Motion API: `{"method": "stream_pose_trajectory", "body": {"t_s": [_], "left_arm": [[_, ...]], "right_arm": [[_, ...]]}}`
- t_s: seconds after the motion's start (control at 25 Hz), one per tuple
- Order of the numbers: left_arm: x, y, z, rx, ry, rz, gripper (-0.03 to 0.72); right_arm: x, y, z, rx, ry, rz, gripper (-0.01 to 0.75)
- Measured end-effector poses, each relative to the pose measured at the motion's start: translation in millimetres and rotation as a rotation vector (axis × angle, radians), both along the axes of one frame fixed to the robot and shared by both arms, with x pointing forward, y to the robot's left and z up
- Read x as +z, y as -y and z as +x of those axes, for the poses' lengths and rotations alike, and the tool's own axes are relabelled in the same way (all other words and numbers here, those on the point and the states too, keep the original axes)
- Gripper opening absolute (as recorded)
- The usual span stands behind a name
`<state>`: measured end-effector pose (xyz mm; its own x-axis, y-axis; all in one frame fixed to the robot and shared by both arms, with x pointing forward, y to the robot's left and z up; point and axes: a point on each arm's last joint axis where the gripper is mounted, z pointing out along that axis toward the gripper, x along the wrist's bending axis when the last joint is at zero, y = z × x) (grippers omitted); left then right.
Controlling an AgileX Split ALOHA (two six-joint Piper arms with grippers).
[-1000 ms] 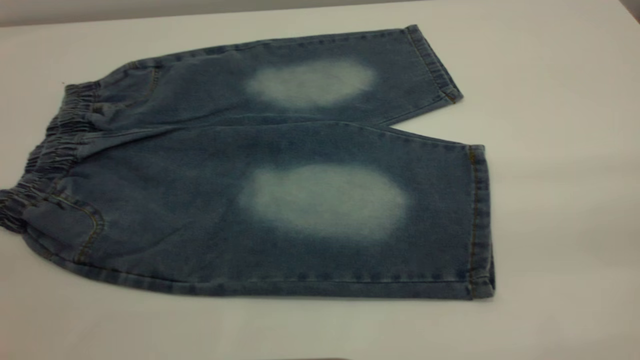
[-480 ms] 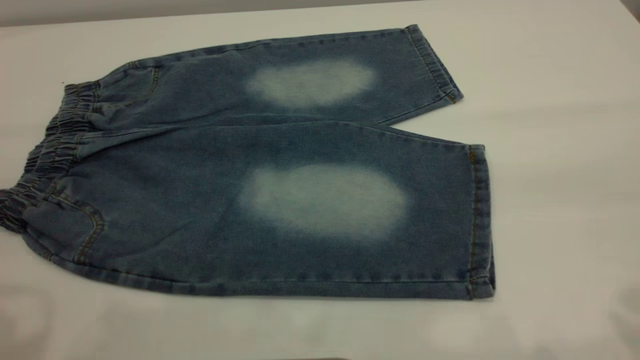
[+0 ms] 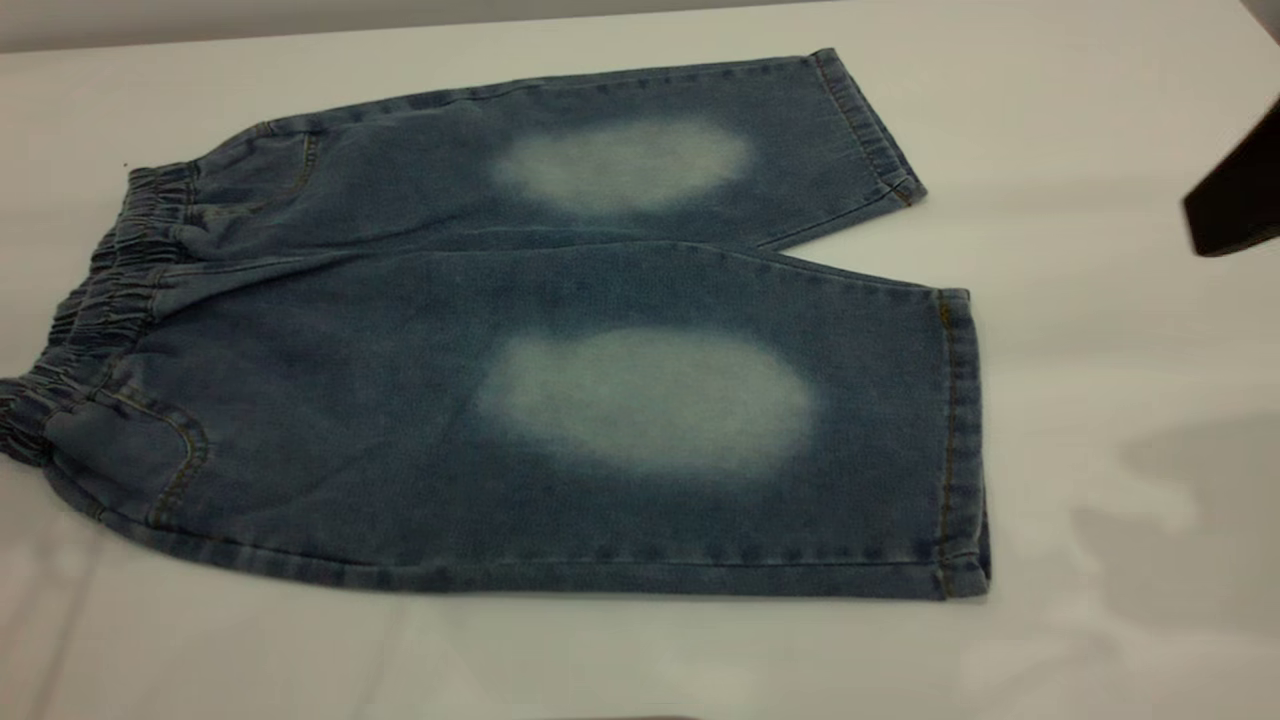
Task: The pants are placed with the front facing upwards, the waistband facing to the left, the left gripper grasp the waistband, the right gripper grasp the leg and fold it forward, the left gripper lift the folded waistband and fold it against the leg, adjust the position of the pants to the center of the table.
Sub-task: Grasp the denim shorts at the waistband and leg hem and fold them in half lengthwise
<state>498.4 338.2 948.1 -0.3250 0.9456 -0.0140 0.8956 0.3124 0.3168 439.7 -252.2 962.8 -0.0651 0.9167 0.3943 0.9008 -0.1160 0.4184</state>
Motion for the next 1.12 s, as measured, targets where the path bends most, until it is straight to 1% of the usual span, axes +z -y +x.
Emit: {"method": "stream_pose_trajectory", "body": {"t_s": [0.2, 0.32, 0.44, 0.76, 1.04, 1.12], "left_arm": [[-34.3, -1.0, 24.3, 0.021, -0.043, -0.035, 0.481], [-53.6, -0.2, 32.0, 0.046, -0.070, -0.065, 0.481], [-69.8, -0.2, 35.7, 0.053, -0.083, -0.074, 0.481], [-98.8, 0.4, 44.3, 0.102, -0.052, -0.103, 0.481], [-114.8, 1.9, 45.7, 0.109, -0.081, -0.111, 0.481], [-116.1, 1.9, 45.8, 0.109, -0.084, -0.111, 0.469]], "right_arm": [[-6.3, -2.1, 8.4, -0.008, 0.019, 0.028, 0.476], [-4.9, -2.6, 10.5, -0.014, 0.038, 0.038, 0.476], [-4.7, -2.7, 10.7, -0.011, 0.044, 0.038, 0.476], [-4.7, -2.7, 10.8, -0.011, 0.045, 0.040, 0.476], [-4.7, -2.7, 10.8, -0.011, 0.045, 0.040, 0.476], [-4.6, -2.6, 10.9, -0.013, 0.044, 0.041, 0.476]]}}
